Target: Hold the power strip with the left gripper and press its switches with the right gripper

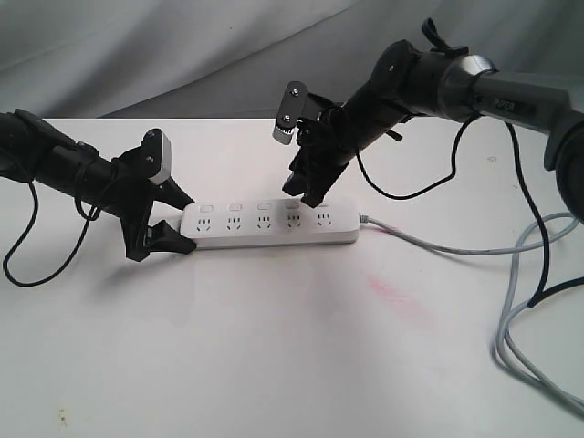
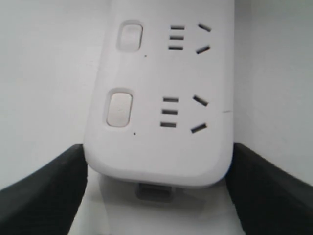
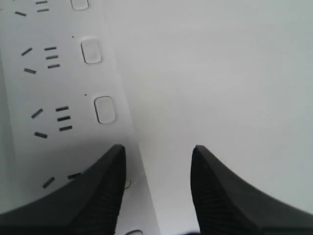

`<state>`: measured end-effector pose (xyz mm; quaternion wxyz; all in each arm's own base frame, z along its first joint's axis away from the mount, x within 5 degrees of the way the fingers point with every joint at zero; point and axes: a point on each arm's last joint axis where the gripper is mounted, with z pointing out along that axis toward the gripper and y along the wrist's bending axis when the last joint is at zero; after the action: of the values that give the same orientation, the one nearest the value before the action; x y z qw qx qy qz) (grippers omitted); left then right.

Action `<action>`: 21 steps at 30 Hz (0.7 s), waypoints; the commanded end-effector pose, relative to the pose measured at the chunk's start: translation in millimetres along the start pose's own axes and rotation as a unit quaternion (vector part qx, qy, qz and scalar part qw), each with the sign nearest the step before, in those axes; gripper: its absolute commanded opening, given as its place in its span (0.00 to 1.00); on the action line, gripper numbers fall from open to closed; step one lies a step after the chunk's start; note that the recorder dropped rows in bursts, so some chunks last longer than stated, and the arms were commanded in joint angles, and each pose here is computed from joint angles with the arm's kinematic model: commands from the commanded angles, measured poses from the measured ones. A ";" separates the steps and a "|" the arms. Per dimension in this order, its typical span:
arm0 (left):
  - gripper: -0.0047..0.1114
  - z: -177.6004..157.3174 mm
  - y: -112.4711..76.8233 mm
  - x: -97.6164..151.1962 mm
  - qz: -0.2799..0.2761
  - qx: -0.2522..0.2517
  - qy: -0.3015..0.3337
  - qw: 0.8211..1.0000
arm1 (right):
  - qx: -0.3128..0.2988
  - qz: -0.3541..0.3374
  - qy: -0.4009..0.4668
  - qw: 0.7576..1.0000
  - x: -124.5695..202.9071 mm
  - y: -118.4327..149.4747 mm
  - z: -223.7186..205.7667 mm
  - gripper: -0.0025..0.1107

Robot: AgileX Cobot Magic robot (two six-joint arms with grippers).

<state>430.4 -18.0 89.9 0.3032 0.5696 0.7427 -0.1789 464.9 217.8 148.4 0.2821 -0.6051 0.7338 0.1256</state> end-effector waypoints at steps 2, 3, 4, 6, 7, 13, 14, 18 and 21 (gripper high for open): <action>0.61 -0.9 1.3 -0.6 0.001 -0.003 -0.002 1.000 | 0.005 0.007 -0.005 1.000 1.0 -0.9 1.6 0.38; 0.61 -0.9 1.3 -0.6 0.001 -0.003 -0.002 1.000 | 0.003 0.008 -0.004 1.000 2.3 -0.6 3.5 0.38; 0.61 -0.9 1.3 -0.6 0.001 -0.003 -0.002 1.000 | 0.002 0.008 -0.003 1.000 3.4 -0.5 5.3 0.38; 0.61 -0.9 1.3 -0.6 0.001 -0.003 -0.002 1.000 | 0.005 0.009 -0.005 1.000 2.8 -0.1 7.6 0.38; 0.61 -0.9 1.3 -0.6 0.001 -0.003 -0.002 1.000 | 0.004 0.010 -0.005 1.000 3.0 0.4 8.9 0.38; 0.61 -0.9 1.3 -0.6 0.001 -0.003 -0.002 1.000 | -0.005 0.018 -0.001 1.000 9.8 2.5 19.0 0.38; 0.61 -0.9 1.3 -0.6 0.001 -0.003 -0.002 1.000 | -0.005 0.018 -0.001 1.000 9.8 2.5 19.0 0.38; 0.61 -0.9 1.3 -0.6 0.001 -0.003 -0.002 1.000 | -0.013 0.021 0.004 1.000 13.5 4.1 24.2 0.38; 0.61 -0.9 1.3 -0.6 0.001 -0.003 -0.002 1.000 | -0.025 0.020 0.011 0.999 17.1 6.7 27.6 0.38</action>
<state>430.4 -18.0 89.9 0.3032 0.5696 0.7427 -0.1789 467.1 221.1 124.8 0.2762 -0.5889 0.7463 0.1411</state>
